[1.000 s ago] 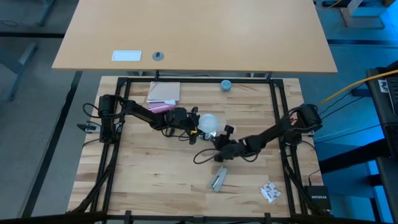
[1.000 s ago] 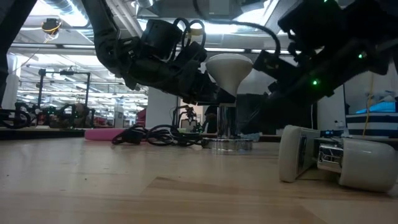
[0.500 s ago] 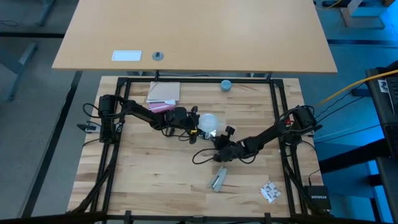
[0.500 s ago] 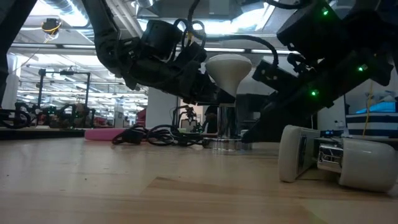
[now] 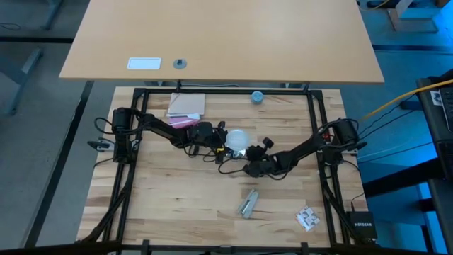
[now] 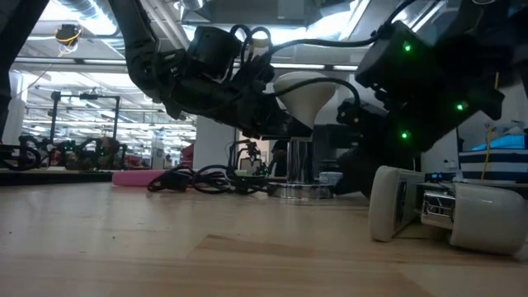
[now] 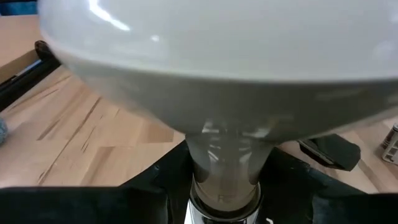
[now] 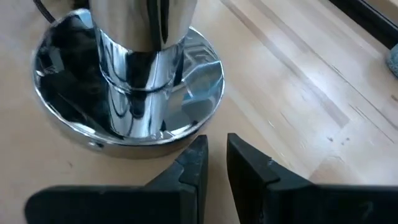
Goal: Screw lightbulb
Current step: Insert light bulb into the lamp
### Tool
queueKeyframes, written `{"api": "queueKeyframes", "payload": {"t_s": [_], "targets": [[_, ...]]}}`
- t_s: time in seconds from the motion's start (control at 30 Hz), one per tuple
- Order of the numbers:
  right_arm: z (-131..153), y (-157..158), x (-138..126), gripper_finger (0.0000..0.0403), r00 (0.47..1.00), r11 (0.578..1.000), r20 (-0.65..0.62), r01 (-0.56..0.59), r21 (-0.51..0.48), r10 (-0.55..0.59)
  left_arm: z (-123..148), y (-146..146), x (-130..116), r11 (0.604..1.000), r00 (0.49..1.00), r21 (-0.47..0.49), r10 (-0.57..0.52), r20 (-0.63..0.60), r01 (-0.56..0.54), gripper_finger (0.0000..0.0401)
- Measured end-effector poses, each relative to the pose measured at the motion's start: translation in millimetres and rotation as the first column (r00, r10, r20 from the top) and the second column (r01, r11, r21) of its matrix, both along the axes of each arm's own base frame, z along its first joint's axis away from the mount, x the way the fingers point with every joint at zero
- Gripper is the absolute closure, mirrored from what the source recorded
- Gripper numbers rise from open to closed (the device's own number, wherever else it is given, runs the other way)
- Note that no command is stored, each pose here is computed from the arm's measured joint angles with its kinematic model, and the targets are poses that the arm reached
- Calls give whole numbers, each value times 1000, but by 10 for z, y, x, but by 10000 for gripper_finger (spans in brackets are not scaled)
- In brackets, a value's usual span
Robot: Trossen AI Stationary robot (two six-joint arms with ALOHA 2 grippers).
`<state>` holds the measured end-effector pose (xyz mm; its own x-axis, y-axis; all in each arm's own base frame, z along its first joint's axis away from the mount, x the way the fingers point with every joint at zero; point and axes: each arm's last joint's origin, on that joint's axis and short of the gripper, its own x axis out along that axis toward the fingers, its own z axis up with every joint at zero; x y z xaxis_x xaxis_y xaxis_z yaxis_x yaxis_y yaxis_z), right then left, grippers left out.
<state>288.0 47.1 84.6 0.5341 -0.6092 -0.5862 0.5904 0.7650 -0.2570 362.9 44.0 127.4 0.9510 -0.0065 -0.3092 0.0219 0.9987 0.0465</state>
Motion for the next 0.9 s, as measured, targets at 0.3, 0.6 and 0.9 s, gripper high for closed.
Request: {"api": "queueKeyframes", "payload": {"t_s": [0.3, 0.6, 0.9], "targets": [[234, 69, 36, 343, 966, 963, -42, -252, 98, 257, -3, -3, -3, 1000, 1000, -2, -4, -3, 4, 246], [683, 411, 192, 343, 875, 873, 57, -485, 62, 482, 1, 6, 0, 1000, 1000, 8, 23, 0, -23, 246], [937, 728, 275, 343, 817, 823, 140, -568, 30, 559, 25, 22, 9, 997, 996, 11, 82, 31, -83, 246]]}}
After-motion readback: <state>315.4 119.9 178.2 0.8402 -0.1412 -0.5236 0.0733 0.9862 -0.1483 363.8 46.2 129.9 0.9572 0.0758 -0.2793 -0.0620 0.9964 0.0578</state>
